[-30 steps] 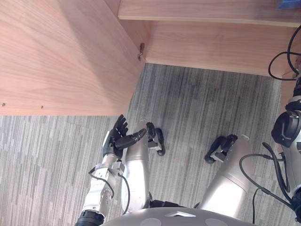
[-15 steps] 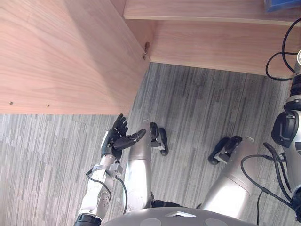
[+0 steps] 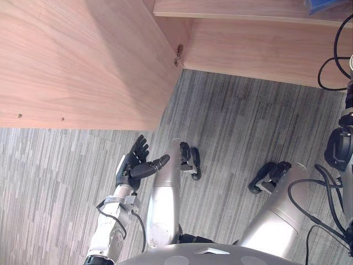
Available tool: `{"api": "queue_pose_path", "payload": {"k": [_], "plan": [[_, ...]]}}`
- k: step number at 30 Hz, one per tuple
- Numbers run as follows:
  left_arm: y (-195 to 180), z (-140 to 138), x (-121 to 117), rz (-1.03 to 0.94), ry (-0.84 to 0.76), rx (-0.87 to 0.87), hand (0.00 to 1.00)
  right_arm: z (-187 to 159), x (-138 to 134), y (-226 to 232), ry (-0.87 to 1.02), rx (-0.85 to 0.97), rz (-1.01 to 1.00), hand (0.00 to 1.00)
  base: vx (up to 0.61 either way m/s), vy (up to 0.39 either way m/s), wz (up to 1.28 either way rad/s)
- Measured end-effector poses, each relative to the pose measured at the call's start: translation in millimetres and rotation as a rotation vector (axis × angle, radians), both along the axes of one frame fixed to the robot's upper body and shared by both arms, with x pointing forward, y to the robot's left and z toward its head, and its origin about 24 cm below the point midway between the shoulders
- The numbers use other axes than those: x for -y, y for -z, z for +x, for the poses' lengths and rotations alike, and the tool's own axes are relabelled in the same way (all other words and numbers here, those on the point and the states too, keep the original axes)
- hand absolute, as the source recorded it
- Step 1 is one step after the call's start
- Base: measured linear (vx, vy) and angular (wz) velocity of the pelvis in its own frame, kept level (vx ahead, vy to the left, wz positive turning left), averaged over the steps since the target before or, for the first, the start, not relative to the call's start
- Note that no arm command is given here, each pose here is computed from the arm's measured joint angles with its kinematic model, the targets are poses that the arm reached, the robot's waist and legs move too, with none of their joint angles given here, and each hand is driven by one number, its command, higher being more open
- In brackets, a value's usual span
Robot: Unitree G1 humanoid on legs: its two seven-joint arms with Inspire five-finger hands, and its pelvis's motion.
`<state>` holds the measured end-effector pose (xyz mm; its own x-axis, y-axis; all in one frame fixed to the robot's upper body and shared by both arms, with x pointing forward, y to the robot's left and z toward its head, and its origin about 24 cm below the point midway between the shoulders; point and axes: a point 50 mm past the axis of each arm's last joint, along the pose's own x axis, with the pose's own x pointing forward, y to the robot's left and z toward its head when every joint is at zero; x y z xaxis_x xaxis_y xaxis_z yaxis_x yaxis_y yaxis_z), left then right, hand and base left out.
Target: Walk over to the cabinet, pick up the folder, carry it to the office cabinet, place the folder inside the office cabinet, then close the office cabinet door
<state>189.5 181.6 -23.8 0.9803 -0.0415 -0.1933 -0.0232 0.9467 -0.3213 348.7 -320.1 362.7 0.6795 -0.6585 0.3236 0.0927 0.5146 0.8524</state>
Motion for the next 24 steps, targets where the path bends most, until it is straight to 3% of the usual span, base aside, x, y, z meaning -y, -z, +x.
{"api": "queue_pose_path", "payload": {"k": [17, 24], "plan": [[1, 1, 9, -0.007, 0.023, -0.006, 1.00, -3, 4, 1, -0.004, 0.048, 0.060, 0.00, -0.03, 0.031, -0.04], [2, 0, 11, 0.015, 0.074, -0.014, 1.00, 5, -13, 26, -0.055, 0.062, 0.112, 0.00, -0.03, 0.107, -0.32]]}}
